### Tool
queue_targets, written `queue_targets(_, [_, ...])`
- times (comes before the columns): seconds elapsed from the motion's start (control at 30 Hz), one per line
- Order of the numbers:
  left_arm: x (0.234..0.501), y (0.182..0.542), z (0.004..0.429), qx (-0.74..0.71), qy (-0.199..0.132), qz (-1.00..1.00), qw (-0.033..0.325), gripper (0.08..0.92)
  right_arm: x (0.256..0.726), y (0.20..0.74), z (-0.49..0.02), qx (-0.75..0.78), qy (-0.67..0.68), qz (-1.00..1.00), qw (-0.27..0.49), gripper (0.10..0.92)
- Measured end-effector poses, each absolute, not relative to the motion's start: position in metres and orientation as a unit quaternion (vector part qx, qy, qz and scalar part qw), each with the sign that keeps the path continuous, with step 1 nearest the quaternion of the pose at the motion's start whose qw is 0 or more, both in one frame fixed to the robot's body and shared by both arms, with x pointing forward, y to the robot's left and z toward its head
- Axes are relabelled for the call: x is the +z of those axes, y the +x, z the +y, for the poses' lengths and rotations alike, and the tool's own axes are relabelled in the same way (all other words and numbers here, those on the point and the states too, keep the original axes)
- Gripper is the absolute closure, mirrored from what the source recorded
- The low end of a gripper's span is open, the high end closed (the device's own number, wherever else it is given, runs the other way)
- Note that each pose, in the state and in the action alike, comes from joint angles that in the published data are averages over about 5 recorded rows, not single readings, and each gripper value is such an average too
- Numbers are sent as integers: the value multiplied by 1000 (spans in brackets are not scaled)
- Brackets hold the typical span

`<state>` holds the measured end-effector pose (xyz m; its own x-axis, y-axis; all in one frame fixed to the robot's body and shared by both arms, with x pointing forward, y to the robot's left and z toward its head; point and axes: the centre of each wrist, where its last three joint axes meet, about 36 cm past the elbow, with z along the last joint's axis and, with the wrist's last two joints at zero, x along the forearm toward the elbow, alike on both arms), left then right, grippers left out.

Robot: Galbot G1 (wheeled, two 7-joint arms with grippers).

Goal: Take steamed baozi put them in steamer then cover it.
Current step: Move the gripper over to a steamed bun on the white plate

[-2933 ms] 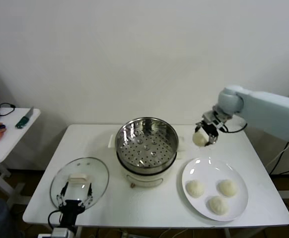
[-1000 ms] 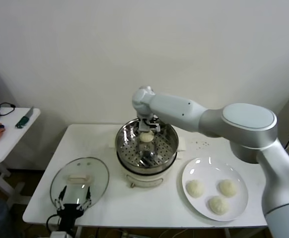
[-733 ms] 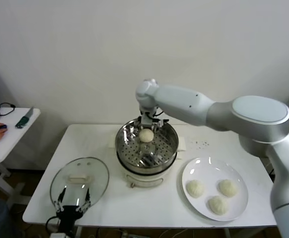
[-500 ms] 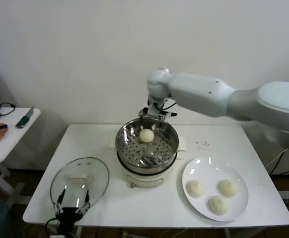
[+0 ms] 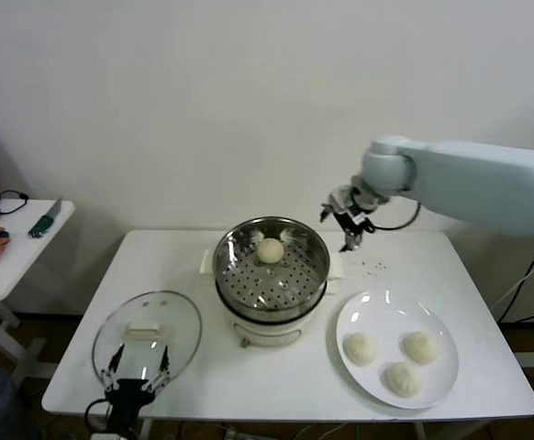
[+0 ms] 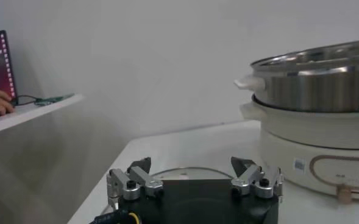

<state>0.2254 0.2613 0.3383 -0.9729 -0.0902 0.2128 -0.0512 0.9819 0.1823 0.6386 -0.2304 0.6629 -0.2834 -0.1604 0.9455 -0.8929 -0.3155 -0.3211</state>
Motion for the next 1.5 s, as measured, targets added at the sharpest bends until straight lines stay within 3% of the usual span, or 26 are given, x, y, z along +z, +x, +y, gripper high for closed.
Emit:
queue_targets(0.27, [343, 224, 261, -85, 35, -990, 105, 177, 622, 599, -289, 535, 513, -537, 403, 200])
queue_targets(0.53, [343, 221, 264, -85, 39, -990, 108, 177, 567, 576, -312, 497, 518, -529, 453, 200])
queue_targets(0.97, [340, 215, 269, -86, 49, -988, 117, 177, 499, 568, -301, 471, 536, -517, 472, 200])
queue_targets(1.5, [335, 218, 269, -63, 54, -989, 119, 177, 454, 580, -280, 469, 546, -510, 471, 200])
